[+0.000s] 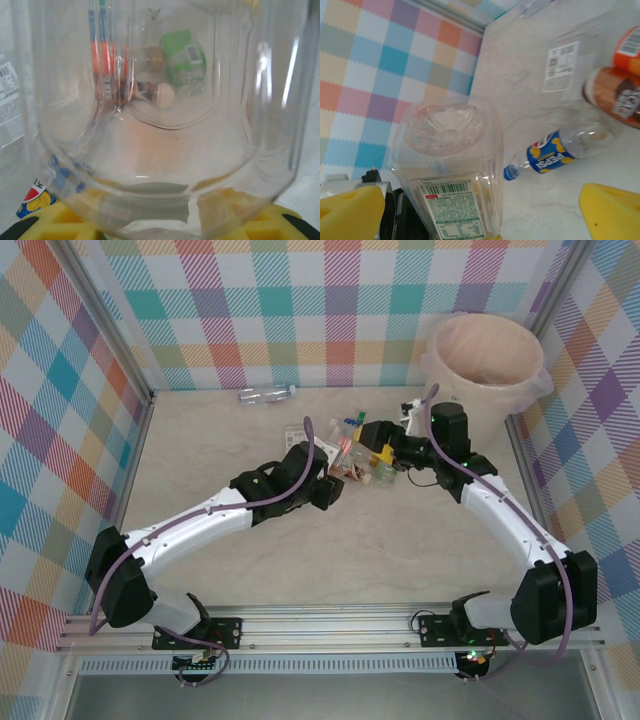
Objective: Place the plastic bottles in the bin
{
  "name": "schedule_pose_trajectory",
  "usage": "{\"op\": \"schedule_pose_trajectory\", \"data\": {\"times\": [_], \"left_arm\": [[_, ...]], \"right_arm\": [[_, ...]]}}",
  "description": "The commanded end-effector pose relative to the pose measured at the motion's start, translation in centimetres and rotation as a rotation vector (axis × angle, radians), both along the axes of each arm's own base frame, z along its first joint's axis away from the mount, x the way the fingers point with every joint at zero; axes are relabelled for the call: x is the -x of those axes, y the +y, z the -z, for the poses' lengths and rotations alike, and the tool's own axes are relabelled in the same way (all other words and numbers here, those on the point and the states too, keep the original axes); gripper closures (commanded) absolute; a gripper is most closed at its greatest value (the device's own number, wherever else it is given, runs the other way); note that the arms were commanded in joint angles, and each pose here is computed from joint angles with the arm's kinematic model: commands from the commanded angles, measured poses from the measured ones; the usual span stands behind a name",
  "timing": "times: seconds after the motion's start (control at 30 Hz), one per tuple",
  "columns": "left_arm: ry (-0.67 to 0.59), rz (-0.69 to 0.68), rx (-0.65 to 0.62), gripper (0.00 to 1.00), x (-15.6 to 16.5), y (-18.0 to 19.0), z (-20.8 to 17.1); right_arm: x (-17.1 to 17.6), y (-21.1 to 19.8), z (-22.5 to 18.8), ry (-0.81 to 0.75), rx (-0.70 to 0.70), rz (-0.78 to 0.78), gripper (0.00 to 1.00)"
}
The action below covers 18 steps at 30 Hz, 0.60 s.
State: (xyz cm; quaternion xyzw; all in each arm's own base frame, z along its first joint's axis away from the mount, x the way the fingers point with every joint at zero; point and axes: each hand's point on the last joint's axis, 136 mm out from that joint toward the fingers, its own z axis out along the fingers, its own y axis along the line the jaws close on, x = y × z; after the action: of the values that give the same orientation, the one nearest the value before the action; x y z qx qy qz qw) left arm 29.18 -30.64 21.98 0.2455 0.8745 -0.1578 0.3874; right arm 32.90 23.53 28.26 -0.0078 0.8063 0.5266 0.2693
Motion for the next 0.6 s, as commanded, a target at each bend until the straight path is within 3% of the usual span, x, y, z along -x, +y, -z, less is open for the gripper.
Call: {"op": "schedule_pose_trajectory", "data": {"times": [0.0,0.1,0.23,0.37,0.57], "left_arm": [[-0.049,0.038,0.083,0.80,-0.1,-1.1,-3.1],[-0.037,0.063,0.103,0.80,0.1,-1.7,-3.3],[-0.034,0.092,0.127,0.80,0.4,-2.3,-3.5],[-0.042,0.112,0.150,0.79,0.6,-2.5,-4.0],[-0.027,0.128,0.160,0.79,0.9,-2.8,-3.6]], "right_arm": [[0.4,2.0,-2.0,-0.098,-0.071,-0.076,0.00],[0.6,3.0,-1.9,-0.105,-0.076,-0.110,0.00],[-0.5,2.9,-0.6,-0.068,-0.030,-0.023,0.01],[-1.5,2.7,-0.2,-0.048,-0.047,0.042,0.17],[-1.4,3.4,0.1,-0.038,-0.053,0.023,0.32]]}}
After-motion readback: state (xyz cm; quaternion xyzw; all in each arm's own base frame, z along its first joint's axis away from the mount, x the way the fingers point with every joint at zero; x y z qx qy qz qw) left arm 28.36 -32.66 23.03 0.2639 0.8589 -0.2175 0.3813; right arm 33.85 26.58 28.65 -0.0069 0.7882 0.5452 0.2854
